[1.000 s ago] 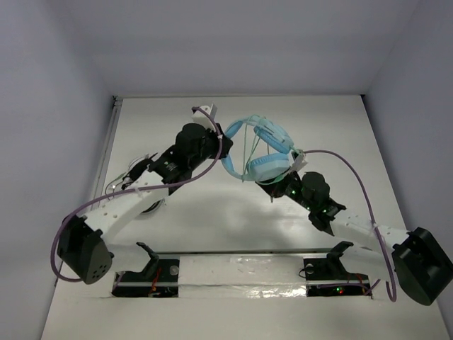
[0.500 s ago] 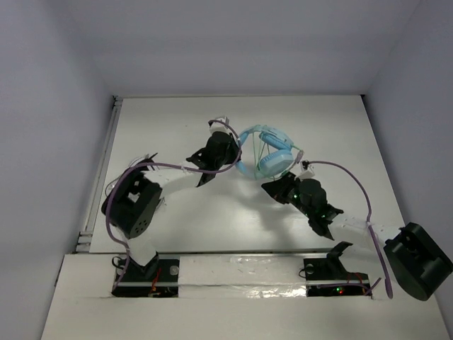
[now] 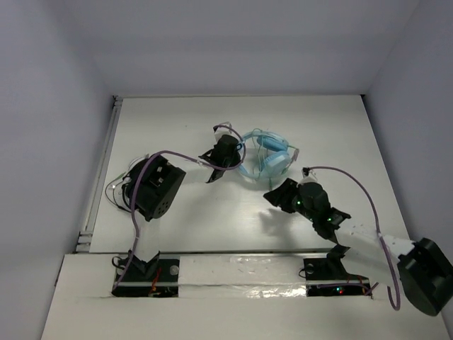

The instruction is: Wrap the headphones

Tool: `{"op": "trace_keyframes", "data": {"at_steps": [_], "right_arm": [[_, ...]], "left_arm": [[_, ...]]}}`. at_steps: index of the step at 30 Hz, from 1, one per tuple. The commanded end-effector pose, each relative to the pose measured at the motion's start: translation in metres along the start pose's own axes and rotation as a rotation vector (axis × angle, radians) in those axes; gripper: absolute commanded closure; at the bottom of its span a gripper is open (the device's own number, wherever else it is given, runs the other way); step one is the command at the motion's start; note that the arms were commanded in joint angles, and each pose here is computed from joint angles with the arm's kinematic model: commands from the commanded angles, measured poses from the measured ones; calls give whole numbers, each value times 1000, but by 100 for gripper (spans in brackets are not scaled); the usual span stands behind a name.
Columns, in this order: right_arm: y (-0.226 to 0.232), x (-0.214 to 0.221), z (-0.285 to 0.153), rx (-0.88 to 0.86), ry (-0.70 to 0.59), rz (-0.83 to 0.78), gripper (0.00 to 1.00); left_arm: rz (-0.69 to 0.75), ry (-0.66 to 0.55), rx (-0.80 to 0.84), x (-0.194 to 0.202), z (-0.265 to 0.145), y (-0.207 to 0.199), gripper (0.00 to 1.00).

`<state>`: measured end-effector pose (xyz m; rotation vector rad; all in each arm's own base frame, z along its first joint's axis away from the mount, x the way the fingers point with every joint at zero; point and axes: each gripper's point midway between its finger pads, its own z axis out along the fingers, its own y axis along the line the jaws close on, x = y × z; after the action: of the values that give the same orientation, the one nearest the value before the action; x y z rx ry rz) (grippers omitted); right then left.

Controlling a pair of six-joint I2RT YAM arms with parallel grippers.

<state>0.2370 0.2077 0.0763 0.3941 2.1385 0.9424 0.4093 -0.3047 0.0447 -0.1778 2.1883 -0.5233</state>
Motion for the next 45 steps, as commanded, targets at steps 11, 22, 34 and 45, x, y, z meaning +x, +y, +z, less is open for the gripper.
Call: {"op": "trace_keyframes", "data": {"at_steps": [11, 22, 34, 45], "right_arm": [[106, -120, -120, -149, -347, -196, 100], [148, -188, -236, -230, -646, -227, 88], [124, -222, -306, -69, -811, -196, 0], [127, -212, -297, -120, -781, -214, 0]], "left_arm": [[71, -160, 9, -74, 9, -39, 64], [61, -263, 38, -130, -70, -50, 20], [-1, -531, 304, -209, -269, -67, 1], [25, -631, 331, -213, -363, -33, 1]]}}
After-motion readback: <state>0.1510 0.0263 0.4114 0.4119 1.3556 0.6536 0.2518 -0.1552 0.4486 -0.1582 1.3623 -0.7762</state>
